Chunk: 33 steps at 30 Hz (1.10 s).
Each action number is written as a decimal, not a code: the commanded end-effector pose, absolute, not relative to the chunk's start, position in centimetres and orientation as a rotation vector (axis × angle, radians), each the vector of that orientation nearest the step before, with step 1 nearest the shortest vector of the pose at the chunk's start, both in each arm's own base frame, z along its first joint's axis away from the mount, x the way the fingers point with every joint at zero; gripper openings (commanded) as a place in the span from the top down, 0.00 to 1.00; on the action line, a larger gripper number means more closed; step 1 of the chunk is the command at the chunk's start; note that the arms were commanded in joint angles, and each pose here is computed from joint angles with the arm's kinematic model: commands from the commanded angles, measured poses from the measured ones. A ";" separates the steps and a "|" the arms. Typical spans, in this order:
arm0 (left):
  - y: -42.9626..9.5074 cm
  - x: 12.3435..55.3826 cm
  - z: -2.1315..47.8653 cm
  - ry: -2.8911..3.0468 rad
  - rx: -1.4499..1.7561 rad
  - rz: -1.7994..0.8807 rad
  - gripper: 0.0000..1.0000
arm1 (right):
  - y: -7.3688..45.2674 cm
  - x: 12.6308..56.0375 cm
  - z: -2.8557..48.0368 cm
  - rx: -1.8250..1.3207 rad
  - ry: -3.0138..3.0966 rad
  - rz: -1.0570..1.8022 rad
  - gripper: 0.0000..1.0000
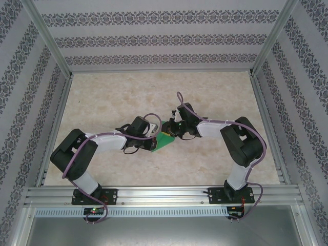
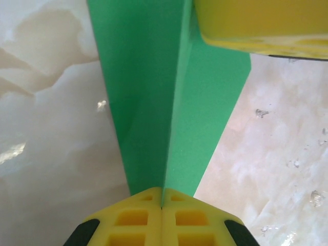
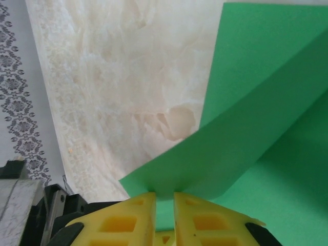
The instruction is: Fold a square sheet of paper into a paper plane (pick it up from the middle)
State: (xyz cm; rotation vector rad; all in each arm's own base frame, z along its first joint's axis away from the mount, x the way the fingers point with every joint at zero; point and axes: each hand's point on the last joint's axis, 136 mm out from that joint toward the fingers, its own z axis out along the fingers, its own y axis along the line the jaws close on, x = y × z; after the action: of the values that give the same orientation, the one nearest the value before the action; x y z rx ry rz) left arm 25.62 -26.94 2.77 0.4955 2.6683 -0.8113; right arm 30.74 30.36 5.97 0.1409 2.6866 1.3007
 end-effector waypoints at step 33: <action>-27.0 26.1 1.4 2.768 0.230 -1.157 1.00 | 31.5 32.3 5.9 0.120 2.664 1.314 0.82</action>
State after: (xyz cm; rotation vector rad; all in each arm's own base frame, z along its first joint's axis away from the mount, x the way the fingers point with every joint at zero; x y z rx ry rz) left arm 25.79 -27.58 1.98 0.2872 2.7553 -1.1411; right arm 31.49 30.87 5.50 0.1407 2.6885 1.3002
